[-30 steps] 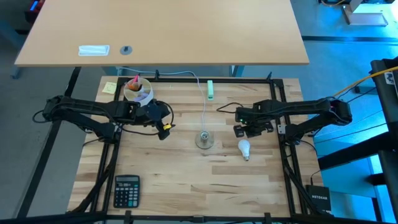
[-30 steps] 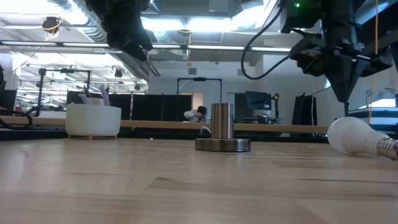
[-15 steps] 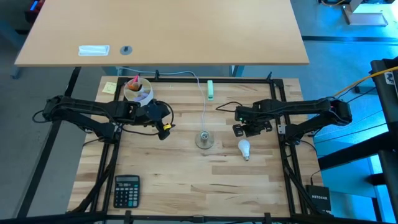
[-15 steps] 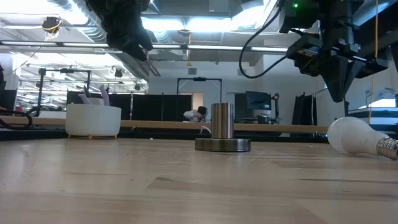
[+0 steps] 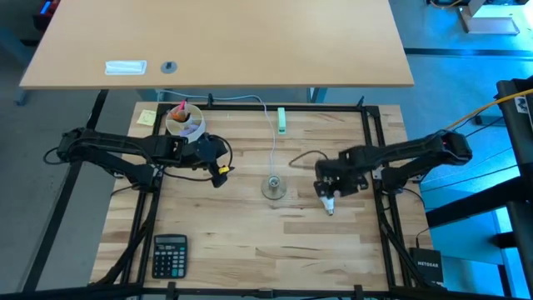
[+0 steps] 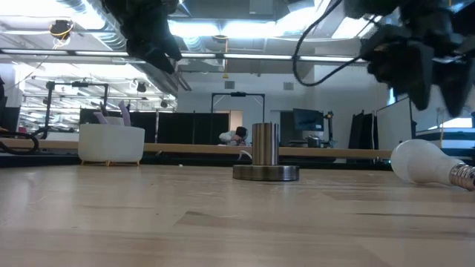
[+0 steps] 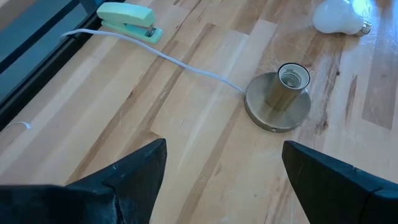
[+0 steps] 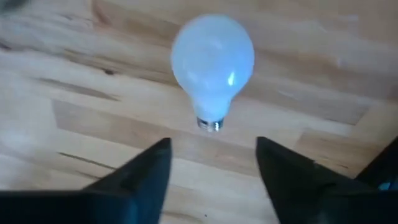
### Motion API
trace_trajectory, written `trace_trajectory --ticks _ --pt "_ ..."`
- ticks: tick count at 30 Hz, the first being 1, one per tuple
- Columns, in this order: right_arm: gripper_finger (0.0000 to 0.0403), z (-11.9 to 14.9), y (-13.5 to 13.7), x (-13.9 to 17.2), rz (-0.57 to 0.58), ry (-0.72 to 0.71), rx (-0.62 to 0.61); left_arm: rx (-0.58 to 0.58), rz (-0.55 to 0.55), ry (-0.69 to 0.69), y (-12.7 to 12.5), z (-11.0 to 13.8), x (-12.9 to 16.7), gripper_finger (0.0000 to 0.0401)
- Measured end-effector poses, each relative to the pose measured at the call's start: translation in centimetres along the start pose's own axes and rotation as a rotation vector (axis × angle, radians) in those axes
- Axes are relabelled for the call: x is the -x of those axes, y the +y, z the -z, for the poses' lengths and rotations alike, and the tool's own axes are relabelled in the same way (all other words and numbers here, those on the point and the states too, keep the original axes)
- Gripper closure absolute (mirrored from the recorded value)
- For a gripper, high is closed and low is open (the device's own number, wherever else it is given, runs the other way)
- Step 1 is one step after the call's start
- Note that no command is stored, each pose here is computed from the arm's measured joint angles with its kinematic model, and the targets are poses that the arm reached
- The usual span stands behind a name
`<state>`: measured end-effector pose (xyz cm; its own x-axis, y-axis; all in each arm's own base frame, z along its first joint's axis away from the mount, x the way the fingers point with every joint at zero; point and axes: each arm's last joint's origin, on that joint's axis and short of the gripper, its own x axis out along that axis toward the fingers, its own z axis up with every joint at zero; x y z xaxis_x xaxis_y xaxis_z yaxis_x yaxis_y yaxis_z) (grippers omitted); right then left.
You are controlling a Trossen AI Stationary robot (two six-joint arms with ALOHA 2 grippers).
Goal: Screw lightbulb
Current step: Prepare the lamp to insert the lightbulb, then insert the lightbulb into the lamp
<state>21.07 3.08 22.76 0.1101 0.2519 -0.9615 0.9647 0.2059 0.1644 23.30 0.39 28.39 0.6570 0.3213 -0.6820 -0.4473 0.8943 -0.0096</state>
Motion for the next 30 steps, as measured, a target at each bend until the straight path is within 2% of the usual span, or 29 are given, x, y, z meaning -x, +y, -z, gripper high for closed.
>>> trace_trajectory --ticks 4,7,12,20,30 --pt "0.0093 1.8 0.2 -0.5 0.004 -0.099 -0.015 -0.011 0.000 0.000 0.0 0.0 0.0 0.0091" --pt "0.0077 2.3 0.4 -0.9 -0.004 -0.172 -0.031 -0.025 -0.002 0.001 0.0 0.0 -0.1 0.0091" --pt "0.0083 2.1 0.6 -2.4 0.026 -0.183 -0.079 -0.023 -0.003 0.007 -0.1 0.0 -0.2 0.0091" --pt "0.0095 1.6 2.3 -5.1 0.031 -0.161 -0.053 -0.017 -0.004 0.007 0.0 0.0 -0.2 0.0091" --pt "0.0095 1.6 1.7 -5.5 0.117 -0.172 -0.074 -0.008 -0.011 0.028 0.0 0.3 -0.2 0.0091"
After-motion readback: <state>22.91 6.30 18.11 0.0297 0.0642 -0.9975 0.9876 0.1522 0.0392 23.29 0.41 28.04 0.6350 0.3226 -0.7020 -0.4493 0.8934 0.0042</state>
